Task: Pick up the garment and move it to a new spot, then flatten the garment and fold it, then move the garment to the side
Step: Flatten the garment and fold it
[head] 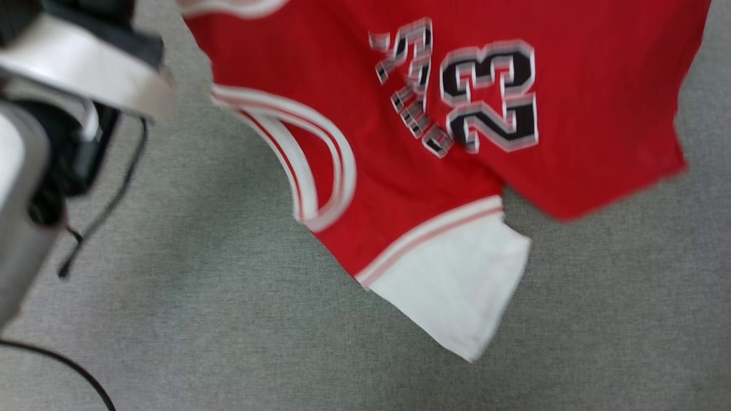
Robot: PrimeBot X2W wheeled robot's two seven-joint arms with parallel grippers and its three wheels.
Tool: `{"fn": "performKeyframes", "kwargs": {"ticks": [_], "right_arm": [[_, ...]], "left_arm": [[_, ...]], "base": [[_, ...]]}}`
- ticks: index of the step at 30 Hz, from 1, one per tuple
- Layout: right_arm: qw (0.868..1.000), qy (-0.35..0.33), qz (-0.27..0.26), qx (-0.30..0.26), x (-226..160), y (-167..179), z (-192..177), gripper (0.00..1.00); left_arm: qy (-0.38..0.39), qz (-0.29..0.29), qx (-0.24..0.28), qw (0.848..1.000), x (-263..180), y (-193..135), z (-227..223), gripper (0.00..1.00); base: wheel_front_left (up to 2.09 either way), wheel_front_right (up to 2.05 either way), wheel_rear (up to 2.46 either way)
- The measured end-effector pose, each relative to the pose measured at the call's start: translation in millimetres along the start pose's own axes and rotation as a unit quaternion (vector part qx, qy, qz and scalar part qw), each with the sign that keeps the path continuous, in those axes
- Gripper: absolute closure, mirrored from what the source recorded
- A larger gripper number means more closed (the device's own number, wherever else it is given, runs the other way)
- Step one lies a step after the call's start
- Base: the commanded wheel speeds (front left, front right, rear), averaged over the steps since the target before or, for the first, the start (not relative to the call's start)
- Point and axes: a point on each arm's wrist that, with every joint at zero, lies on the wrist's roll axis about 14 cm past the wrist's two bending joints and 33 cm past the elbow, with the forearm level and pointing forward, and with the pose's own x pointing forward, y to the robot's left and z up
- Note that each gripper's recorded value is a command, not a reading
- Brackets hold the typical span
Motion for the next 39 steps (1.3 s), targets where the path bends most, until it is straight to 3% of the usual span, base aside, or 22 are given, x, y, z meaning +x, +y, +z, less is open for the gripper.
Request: {"fn": "performKeyframes", "kwargs": {"ticks": [14,24,31,39], "right_arm": [[0.991,-0.104,-0.072,-0.054,63.8,-45.3,87.9,1.0],[0.974,-0.173,-0.124,-0.083,81.3,-75.1,134.2,1.0],[0.977,-0.158,-0.118,-0.08,95.1,-72.6,114.9,1.0],[0.991,-0.091,-0.077,-0.06,114.5,-44.1,30.5,1.0]], "left_arm": [[-0.096,0.004,0.041,0.995,126.0,40.8,62.5,1.0],[-0.152,0.012,0.072,0.986,171.3,50.9,98.9,1.0],[-0.133,0.007,0.068,0.989,180.5,52.6,79.9,1.0],[-0.054,0.007,0.037,0.998,168.6,54.5,-7.2,1.0]], "base": [[0.0,0.0,0.0],[0.0,0.0,0.0],[0.0,0.0,0.0],[0.0,0.0,0.0]]}}
